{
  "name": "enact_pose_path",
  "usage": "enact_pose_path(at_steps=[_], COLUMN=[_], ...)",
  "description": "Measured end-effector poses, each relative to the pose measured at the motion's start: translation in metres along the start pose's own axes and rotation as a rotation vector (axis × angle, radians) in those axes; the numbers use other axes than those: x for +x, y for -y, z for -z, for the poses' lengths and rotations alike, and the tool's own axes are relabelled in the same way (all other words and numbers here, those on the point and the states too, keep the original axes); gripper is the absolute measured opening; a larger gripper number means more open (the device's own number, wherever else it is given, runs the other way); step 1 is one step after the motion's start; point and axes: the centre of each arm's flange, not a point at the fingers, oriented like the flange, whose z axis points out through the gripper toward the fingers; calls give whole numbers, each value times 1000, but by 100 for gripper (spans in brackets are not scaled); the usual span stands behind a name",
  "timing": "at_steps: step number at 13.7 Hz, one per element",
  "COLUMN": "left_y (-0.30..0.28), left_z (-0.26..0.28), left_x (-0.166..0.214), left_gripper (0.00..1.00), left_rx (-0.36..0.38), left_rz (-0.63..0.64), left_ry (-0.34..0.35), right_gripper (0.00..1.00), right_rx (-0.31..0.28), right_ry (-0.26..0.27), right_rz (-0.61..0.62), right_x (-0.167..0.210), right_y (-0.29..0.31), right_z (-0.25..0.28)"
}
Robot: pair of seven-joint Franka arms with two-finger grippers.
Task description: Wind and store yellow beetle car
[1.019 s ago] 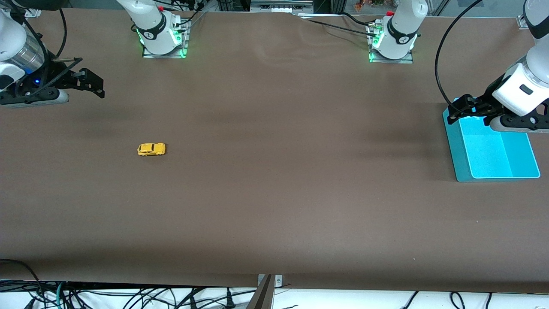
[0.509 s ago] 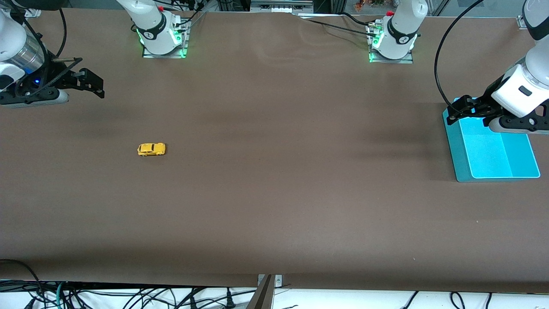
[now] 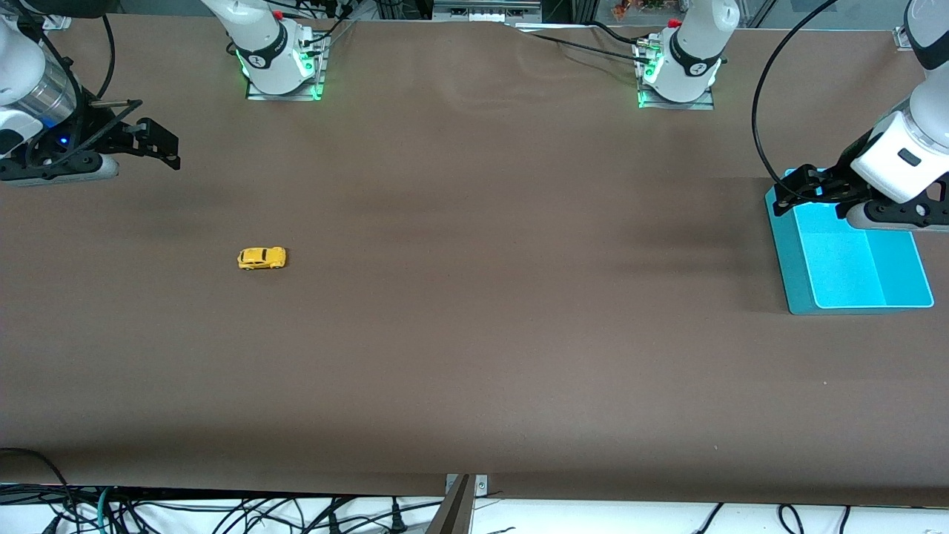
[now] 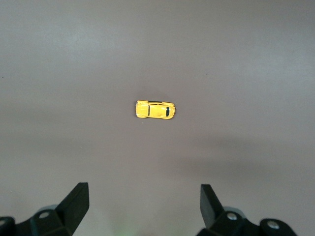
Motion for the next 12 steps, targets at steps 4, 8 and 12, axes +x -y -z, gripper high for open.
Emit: enact_pose_path(at_steps=[4, 8, 12], left_y=[0, -5, -12], left_z=[0, 0, 0], left_x=[0, 0, -1], left_gripper=[100, 100, 100], left_rx=[0, 0, 0], left_rz=[-1, -11, -22], left_ry=[2, 2, 3], right_gripper=[100, 100, 100], right_rx=[0, 0, 0], right_ry=[0, 0, 0], right_rz=[0, 0, 0], right_x=[0, 0, 0], right_y=[0, 0, 0], right_z=[0, 0, 0])
